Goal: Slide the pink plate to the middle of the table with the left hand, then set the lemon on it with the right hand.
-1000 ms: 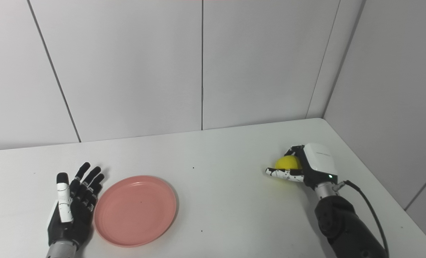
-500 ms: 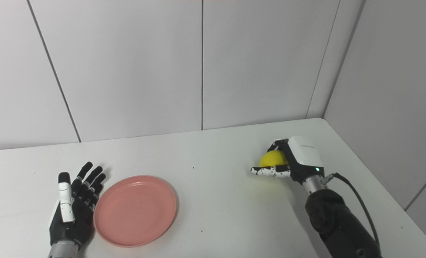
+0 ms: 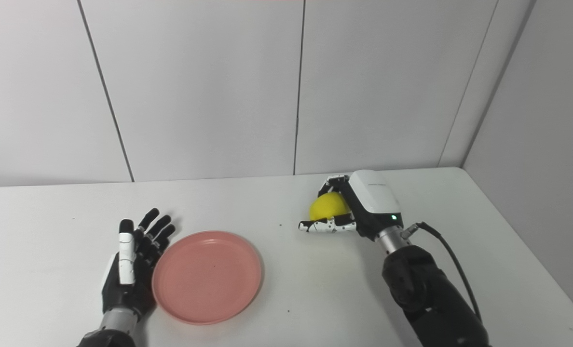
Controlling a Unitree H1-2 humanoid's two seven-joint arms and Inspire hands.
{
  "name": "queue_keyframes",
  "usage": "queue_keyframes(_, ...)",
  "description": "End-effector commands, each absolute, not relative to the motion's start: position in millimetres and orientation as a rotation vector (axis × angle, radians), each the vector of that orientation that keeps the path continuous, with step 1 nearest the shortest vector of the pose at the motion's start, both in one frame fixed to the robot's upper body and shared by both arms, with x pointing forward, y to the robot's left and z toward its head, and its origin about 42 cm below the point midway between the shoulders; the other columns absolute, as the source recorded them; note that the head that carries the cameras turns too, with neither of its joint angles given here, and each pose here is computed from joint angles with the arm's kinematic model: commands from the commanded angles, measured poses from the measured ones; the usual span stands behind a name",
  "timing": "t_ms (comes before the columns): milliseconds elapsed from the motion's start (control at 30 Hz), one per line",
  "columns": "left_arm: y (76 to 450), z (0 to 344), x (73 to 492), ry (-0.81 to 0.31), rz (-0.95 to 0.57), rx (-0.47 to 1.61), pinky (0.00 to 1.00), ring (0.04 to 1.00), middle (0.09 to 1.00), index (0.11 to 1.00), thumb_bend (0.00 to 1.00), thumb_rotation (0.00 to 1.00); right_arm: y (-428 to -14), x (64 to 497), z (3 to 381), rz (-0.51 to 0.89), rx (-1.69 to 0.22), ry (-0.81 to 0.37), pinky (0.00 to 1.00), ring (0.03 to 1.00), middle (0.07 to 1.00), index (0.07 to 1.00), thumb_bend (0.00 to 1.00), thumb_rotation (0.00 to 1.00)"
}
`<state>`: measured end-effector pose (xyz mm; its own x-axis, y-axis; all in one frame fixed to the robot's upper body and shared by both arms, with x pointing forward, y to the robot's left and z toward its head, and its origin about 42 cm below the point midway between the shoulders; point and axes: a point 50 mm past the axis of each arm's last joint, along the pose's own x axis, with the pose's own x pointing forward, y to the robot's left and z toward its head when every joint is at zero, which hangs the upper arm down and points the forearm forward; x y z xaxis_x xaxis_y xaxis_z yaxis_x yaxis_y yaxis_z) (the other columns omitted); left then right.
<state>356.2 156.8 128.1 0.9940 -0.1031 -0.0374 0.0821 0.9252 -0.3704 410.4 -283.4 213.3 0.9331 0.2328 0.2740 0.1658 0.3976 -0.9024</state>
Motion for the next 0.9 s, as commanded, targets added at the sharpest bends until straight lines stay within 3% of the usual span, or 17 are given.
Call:
queue_keyframes(0,150,94,342,0.208,-0.058,-0.387,0.98,0.869,0.841,0.841,0.85,0.85,-274,418,244,0.033,-1.169,-0.502,0.13,0.18,0.25,0.3,0.5,0.43)
queue_keyframes(100,145,94,341,0.205,-0.056,-0.393,0.99,0.865,0.833,0.841,0.84,0.85,-266,419,245,0.053,-1.166,-0.522,0.13,0.184,0.257,0.324,0.49,0.38)
queue_keyframes(200,139,93,341,0.204,-0.049,-0.402,0.98,0.858,0.828,0.833,0.84,0.85,-258,420,247,0.083,-1.156,-0.528,0.16,0.209,0.287,0.403,0.49,0.39)
queue_keyframes(300,134,92,341,0.207,-0.048,-0.396,0.96,0.845,0.817,0.828,0.85,0.86,-251,418,251,0.107,-1.147,-0.551,0.17,0.221,0.301,0.421,0.48,0.39)
queue_keyframes(667,126,89,341,0.202,-0.037,-0.394,0.94,0.844,0.816,0.83,0.85,0.86,-229,418,262,0.159,-1.151,-0.615,0.14,0.191,0.268,0.357,0.5,0.46)
queue_keyframes(867,126,88,341,0.198,-0.034,-0.403,0.95,0.845,0.817,0.824,0.84,0.85,-213,422,267,0.194,-1.156,-0.63,0.15,0.207,0.284,0.365,0.51,0.48)
